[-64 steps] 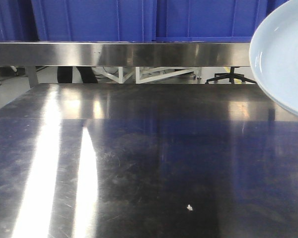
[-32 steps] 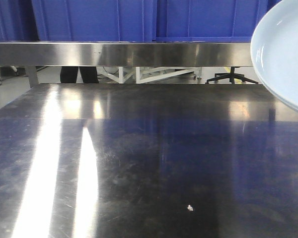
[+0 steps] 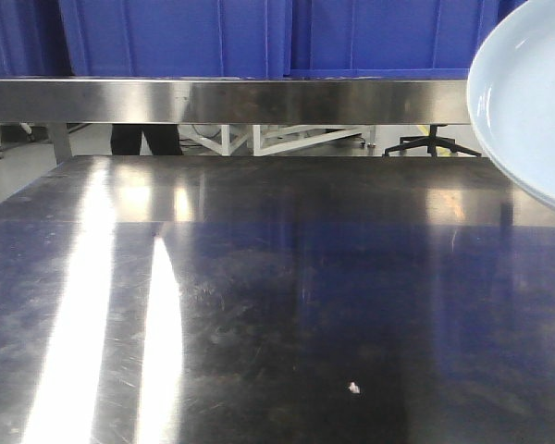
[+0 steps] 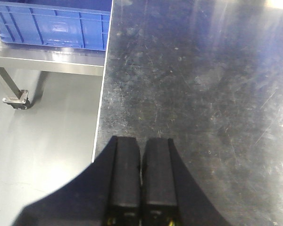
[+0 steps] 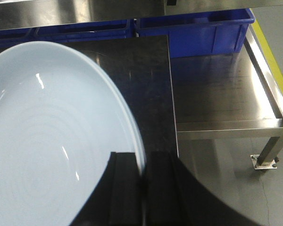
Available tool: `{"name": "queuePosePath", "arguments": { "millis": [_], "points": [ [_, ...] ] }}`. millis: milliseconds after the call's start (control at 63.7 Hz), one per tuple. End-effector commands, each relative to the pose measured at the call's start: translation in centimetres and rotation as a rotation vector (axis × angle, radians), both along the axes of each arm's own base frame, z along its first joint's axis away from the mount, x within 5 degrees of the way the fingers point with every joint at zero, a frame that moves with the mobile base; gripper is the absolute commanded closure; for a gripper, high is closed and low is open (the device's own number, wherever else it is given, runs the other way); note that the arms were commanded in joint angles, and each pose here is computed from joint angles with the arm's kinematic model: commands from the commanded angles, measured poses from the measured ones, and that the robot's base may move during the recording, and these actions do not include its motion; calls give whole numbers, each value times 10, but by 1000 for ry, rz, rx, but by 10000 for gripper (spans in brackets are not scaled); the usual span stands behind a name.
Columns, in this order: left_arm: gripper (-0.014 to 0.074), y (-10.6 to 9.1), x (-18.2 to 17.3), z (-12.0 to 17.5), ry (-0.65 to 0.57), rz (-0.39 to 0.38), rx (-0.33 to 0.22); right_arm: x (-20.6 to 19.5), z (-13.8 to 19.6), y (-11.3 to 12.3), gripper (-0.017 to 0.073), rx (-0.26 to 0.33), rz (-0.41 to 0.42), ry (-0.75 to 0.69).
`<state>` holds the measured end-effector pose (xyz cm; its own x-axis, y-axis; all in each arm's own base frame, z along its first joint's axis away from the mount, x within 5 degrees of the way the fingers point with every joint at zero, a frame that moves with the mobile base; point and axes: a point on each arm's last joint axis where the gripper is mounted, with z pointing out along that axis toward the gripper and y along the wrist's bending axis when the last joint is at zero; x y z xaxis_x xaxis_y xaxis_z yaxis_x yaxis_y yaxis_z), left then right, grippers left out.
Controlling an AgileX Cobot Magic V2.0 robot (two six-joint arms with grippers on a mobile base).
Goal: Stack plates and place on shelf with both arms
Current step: 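Hold the stacked plates raised in the right gripper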
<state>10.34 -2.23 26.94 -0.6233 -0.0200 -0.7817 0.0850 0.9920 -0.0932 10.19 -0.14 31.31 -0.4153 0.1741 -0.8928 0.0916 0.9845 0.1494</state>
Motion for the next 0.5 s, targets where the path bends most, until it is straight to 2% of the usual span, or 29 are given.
{"name": "queuePosePath", "arguments": {
  "millis": [0,486],
  "points": [
    [505,-2,4,13,-81,-7,-24,2,18,0,510,0,2,-119],
    [505,-2,4,13,-81,-7,-24,2,18,0,510,0,2,-119]
  ]
}}
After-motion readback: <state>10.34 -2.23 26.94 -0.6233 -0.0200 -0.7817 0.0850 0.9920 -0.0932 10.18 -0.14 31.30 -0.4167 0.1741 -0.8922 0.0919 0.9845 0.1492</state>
